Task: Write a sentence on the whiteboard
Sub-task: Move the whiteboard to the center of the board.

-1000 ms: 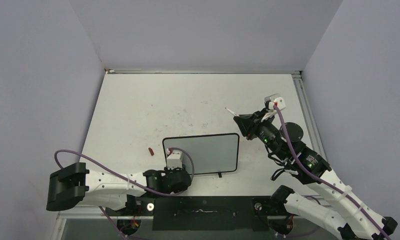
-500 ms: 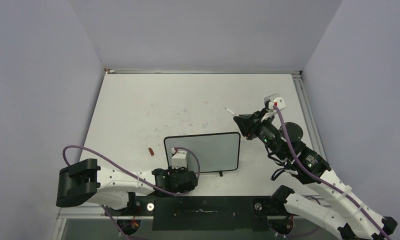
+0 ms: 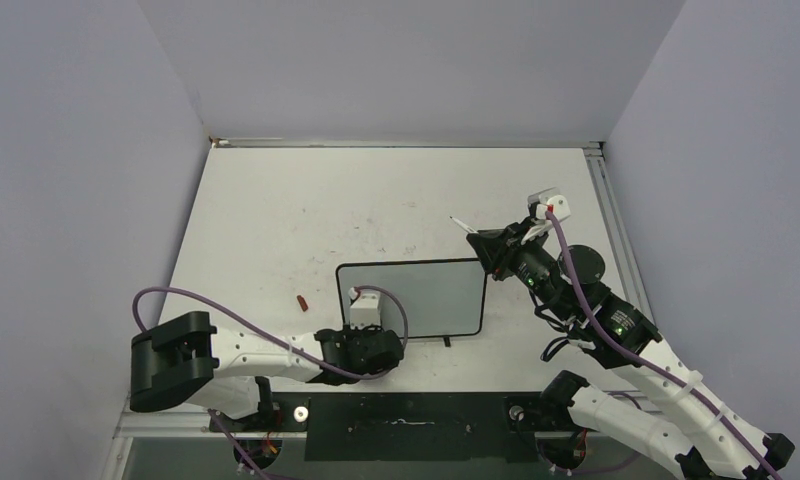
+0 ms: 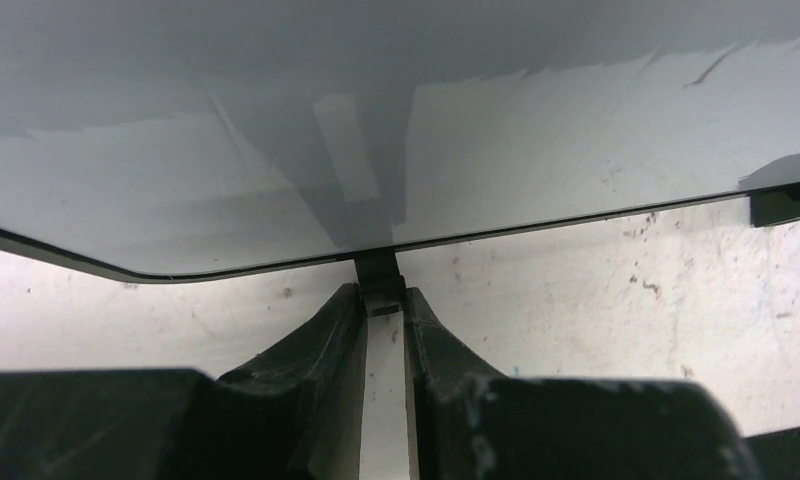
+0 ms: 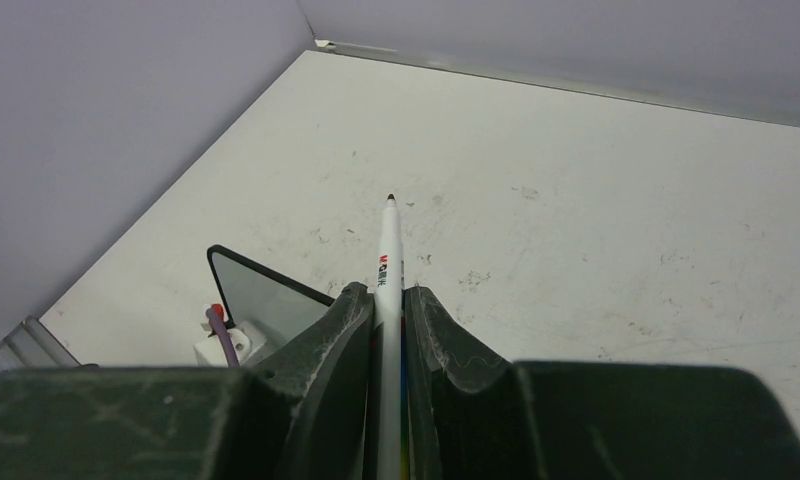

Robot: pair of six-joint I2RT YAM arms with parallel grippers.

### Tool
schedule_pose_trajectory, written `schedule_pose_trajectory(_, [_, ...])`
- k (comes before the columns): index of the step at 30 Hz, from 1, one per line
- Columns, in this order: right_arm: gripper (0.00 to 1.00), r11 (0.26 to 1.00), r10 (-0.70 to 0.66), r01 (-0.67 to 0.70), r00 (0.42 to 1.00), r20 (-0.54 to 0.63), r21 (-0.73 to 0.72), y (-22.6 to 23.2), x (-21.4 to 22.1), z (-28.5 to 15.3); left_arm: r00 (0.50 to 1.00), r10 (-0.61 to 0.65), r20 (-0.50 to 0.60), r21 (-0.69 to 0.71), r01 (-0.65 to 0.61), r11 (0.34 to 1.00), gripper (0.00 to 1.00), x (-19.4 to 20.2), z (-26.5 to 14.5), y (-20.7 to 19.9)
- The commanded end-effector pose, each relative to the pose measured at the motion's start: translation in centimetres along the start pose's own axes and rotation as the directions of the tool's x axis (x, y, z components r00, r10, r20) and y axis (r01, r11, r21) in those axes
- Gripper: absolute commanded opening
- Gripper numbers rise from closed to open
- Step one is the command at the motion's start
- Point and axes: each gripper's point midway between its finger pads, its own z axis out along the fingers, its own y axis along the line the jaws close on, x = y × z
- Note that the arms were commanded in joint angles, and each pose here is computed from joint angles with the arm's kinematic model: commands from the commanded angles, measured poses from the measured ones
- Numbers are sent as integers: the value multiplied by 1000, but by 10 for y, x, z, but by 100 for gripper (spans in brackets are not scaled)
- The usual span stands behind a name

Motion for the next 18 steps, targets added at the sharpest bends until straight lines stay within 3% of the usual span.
schedule_pose_trajectory(1, [6, 1000, 14, -14, 998, 68, 3, 0, -18, -2, 991, -109, 77, 84, 102, 991, 0, -34, 8, -36])
schedule_pose_trajectory(16, [6, 1000, 7, -9, 997, 72, 16, -2, -23, -7, 991, -109, 81, 108, 99, 989, 0, -58, 28, -53])
schedule_pose_trajectory(17, [6, 1000, 7, -8, 997, 74, 15, -2, -24, -8, 991, -108, 79, 118, 98, 988, 2, -58, 27, -55])
schedule_pose_trajectory(18, [6, 1000, 7, -8, 997, 76, 14, -1, -25, -9, 991, -107, 77, 131, 96, 987, 12, -59, 26, -57])
